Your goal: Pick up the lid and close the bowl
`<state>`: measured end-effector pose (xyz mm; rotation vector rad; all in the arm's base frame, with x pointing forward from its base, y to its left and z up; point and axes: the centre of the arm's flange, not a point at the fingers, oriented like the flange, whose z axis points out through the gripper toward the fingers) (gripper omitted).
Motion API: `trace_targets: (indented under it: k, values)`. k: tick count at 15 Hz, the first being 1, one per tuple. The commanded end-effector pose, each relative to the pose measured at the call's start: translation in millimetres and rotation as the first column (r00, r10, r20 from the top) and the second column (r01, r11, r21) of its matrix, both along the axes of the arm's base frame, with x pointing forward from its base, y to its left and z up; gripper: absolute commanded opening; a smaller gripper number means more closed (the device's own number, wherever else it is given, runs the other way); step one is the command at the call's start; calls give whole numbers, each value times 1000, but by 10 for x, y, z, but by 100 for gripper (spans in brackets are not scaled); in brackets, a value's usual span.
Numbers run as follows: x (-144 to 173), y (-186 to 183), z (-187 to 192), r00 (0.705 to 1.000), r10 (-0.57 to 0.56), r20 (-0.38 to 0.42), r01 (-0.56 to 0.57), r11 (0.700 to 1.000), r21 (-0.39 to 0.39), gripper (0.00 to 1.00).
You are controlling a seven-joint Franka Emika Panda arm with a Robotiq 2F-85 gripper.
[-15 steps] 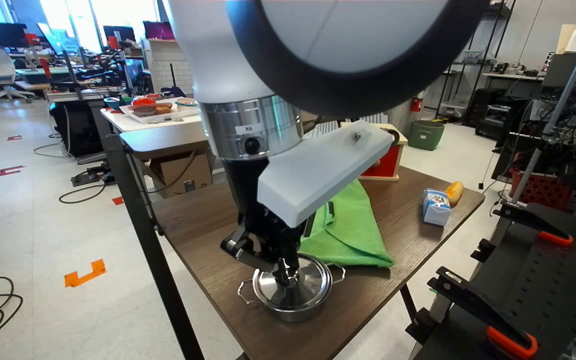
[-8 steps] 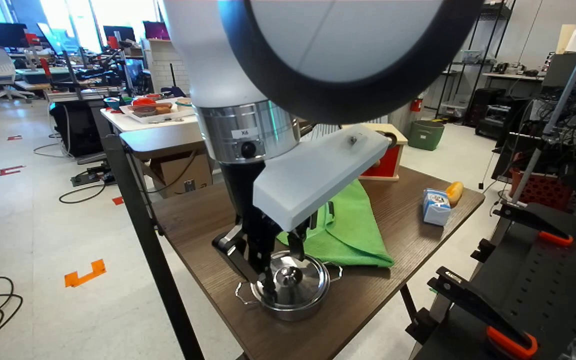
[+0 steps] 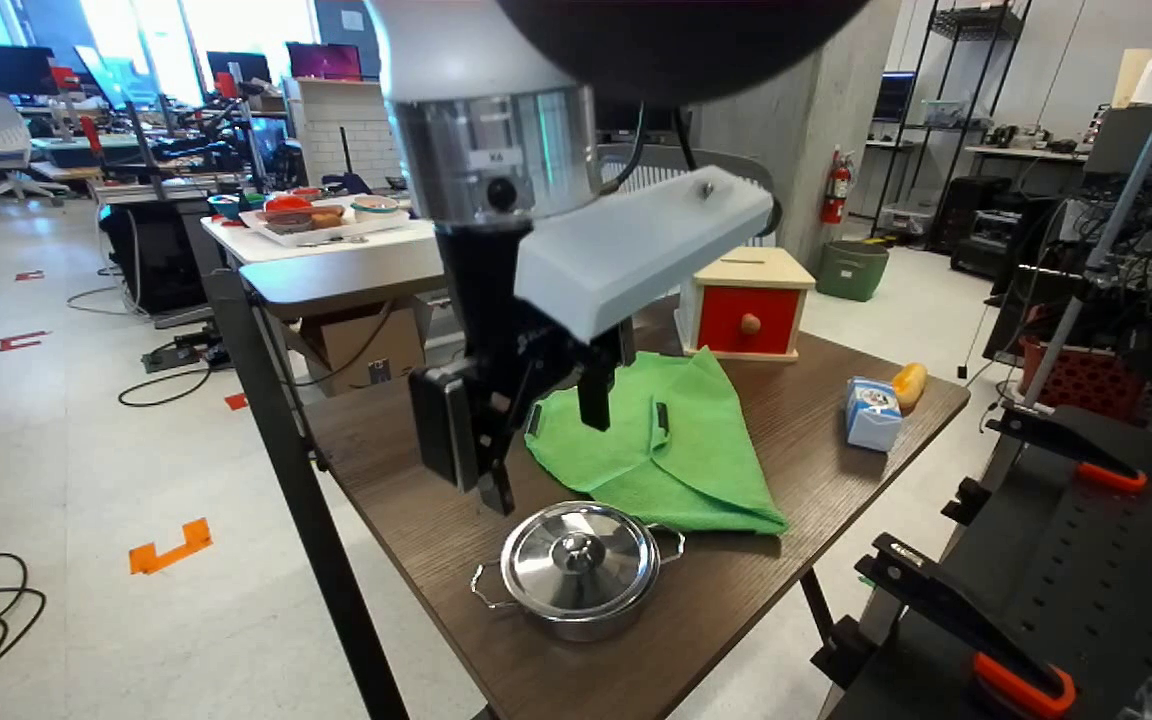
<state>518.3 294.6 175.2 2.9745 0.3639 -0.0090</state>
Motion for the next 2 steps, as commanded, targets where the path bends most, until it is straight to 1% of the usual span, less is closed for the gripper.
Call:
trace_targets:
  k: [1,2]
  values:
    - [9,-40,107,1000,24,6,-24,1000,8,100]
    - [8,-81,187,999,35,10,-36,999,13,100]
